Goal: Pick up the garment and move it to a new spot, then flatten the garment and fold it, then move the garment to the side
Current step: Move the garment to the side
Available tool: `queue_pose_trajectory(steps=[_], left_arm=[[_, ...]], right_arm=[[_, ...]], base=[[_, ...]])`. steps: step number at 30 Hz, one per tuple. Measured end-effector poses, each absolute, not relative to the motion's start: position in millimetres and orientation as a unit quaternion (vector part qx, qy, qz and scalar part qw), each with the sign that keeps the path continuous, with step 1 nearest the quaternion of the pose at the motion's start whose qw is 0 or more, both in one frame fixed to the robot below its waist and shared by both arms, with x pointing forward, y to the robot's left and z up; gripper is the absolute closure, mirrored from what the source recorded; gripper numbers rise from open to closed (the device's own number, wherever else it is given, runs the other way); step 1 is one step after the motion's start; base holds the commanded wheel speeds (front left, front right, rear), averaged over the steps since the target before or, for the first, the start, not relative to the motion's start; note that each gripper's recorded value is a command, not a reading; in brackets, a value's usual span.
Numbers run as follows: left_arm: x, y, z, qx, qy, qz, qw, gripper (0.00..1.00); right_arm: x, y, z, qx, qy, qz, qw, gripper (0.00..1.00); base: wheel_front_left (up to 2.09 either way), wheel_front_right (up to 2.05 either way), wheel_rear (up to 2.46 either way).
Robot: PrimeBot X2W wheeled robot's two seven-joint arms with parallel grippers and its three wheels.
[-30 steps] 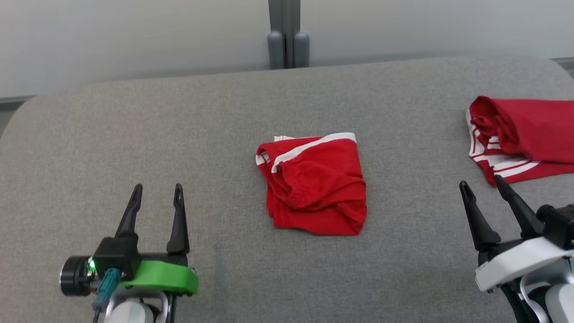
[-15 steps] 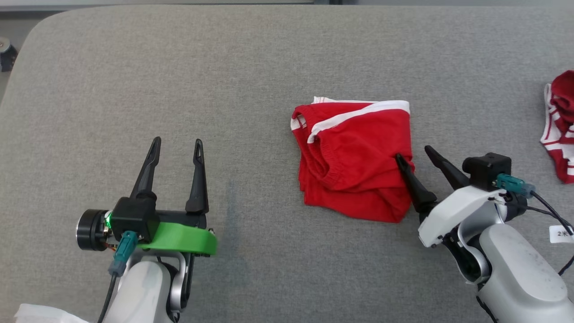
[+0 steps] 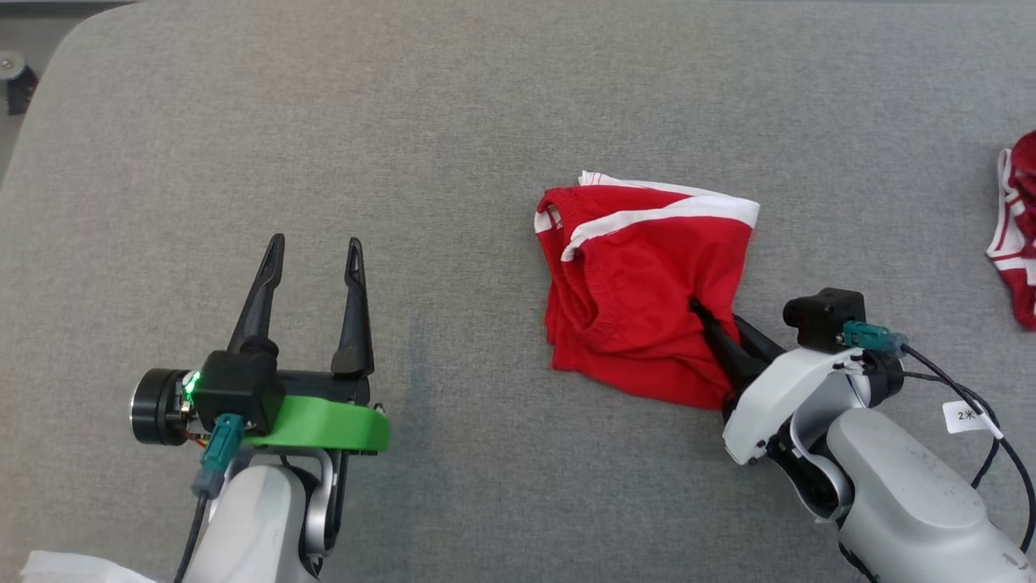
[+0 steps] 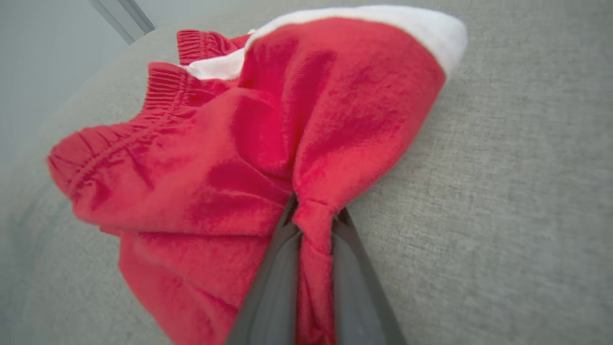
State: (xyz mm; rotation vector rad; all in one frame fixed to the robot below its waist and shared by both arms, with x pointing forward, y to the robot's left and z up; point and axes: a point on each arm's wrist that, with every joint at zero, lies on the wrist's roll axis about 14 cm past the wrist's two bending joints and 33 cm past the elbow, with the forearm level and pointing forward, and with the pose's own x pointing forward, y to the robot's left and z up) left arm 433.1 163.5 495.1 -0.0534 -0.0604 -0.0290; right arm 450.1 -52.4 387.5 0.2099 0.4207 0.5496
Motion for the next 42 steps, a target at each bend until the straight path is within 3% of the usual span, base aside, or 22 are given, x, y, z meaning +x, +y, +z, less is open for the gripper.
queue_pose_trajectory(steps=[6, 13, 21, 33, 35, 36, 37, 42], left_arm=[[442, 139, 498, -0.03, -0.039, -0.052, 0.997, 0.0], [461, 73, 507, -0.048, -0.06, -0.146, 0.986, 0.0], [486, 21, 511, -0.063, -0.08, -0.215, 0.971, 0.0], [513, 3, 472, -0.075, -0.055, -0.239, 0.967, 0.0], [516, 1, 467, -0.075, -0.053, -0.242, 0.966, 0.0], [517, 1, 466, -0.075, -0.053, -0.243, 0.966, 0.0], [517, 2, 463, -0.074, -0.051, -0.242, 0.966, 0.0], [518, 5, 462, -0.069, -0.049, -0.24, 0.967, 0.0]], right_arm=[[444, -91, 401, 0.071, 0.175, 0.253, 0.949, 1.0], [438, -195, 417, 0.017, 0.173, 0.163, 0.971, 1.0], [488, -259, 464, -0.052, 0.133, 0.116, 0.983, 1.0], [518, -381, 449, -0.121, 0.236, -0.004, 0.964, 1.0], [518, -394, 440, -0.114, 0.245, -0.025, 0.963, 0.6], [518, -399, 435, -0.109, 0.247, -0.035, 0.962, 0.05], [519, -402, 432, -0.102, 0.244, -0.043, 0.963, 0.0], [518, -401, 423, -0.074, 0.208, -0.06, 0.973, 0.0]], base=[[0.0, 0.0, 0.0], [0.0, 0.0, 0.0], [0.0, 0.0, 0.0], [0.0, 0.0, 0.0], [0.0, 0.0, 0.0], [0.0, 0.0, 0.0], [0.0, 0.0, 0.0], [0.0, 0.0, 0.0]])
